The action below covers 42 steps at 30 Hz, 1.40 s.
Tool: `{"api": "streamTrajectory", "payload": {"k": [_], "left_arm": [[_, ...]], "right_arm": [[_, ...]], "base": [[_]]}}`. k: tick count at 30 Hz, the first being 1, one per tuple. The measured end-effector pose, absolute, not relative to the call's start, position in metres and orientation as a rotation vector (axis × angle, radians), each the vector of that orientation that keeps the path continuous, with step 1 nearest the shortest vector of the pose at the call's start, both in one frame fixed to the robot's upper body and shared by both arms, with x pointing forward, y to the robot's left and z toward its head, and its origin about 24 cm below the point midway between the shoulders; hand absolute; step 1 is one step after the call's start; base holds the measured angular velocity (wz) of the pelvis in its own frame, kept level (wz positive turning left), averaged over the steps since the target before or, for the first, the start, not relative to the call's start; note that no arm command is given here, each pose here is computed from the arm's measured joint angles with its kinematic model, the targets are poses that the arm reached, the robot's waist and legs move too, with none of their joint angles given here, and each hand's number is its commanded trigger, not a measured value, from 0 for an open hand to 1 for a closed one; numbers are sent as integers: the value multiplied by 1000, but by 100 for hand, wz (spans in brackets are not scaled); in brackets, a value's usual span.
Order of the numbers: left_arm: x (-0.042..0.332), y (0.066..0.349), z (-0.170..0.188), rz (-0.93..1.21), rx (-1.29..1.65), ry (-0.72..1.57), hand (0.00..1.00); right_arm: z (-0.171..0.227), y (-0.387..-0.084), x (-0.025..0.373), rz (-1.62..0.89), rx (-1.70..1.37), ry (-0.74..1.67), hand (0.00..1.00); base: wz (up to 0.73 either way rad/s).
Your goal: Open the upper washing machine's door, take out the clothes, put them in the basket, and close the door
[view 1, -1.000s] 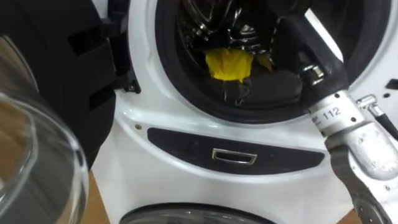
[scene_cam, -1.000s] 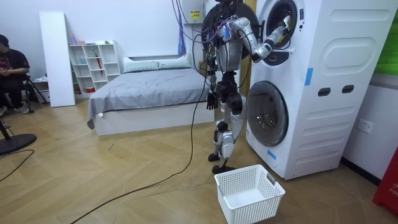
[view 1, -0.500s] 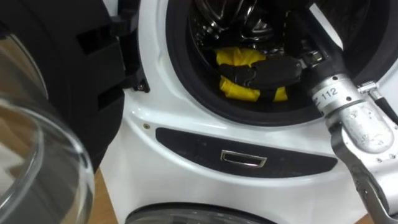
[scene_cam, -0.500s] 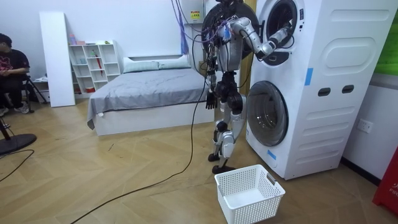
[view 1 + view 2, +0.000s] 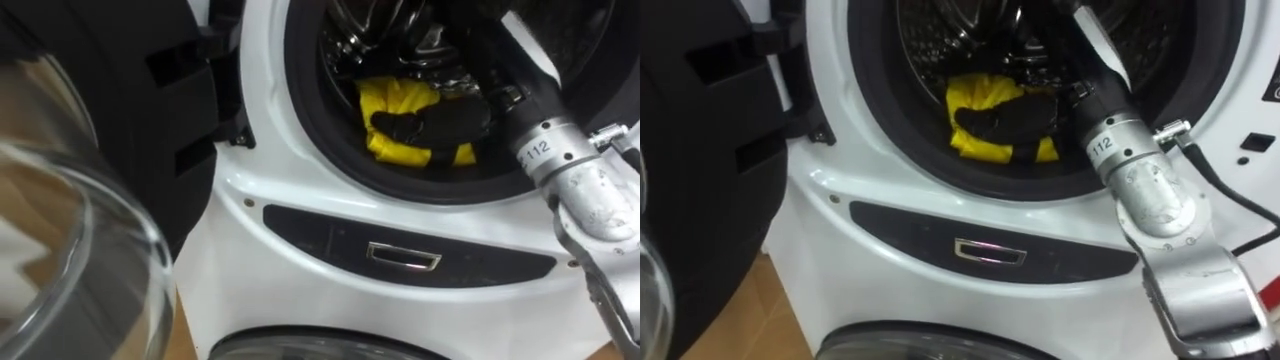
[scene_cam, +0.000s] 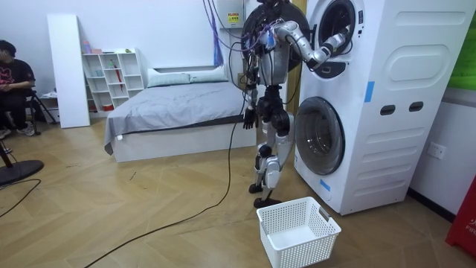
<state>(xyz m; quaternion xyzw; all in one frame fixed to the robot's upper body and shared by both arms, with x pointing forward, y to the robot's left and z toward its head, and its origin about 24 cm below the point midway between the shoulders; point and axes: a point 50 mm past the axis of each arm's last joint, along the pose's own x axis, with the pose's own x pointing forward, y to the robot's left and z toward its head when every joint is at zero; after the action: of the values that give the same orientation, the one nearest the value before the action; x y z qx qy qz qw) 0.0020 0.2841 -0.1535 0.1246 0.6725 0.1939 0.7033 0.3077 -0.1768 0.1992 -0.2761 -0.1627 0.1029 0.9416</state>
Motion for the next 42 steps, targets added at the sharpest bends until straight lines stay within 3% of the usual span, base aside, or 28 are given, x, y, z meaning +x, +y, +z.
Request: {"api": "streamTrajectory", "payload": {"k": [31, 33, 42], "left_arm": [[21, 299, -149, 428, 321, 1497, 0], [26, 300, -149, 426, 322, 1484, 0], [39, 299, -148, 383, 359, 1463, 0]], "right_arm": [[217, -180, 295, 599, -1035, -85, 2], [218, -179, 294, 599, -1062, -81, 100], [225, -179, 293, 525, -1156, -91, 100]], "base": [[-1], [0], [1]]}}
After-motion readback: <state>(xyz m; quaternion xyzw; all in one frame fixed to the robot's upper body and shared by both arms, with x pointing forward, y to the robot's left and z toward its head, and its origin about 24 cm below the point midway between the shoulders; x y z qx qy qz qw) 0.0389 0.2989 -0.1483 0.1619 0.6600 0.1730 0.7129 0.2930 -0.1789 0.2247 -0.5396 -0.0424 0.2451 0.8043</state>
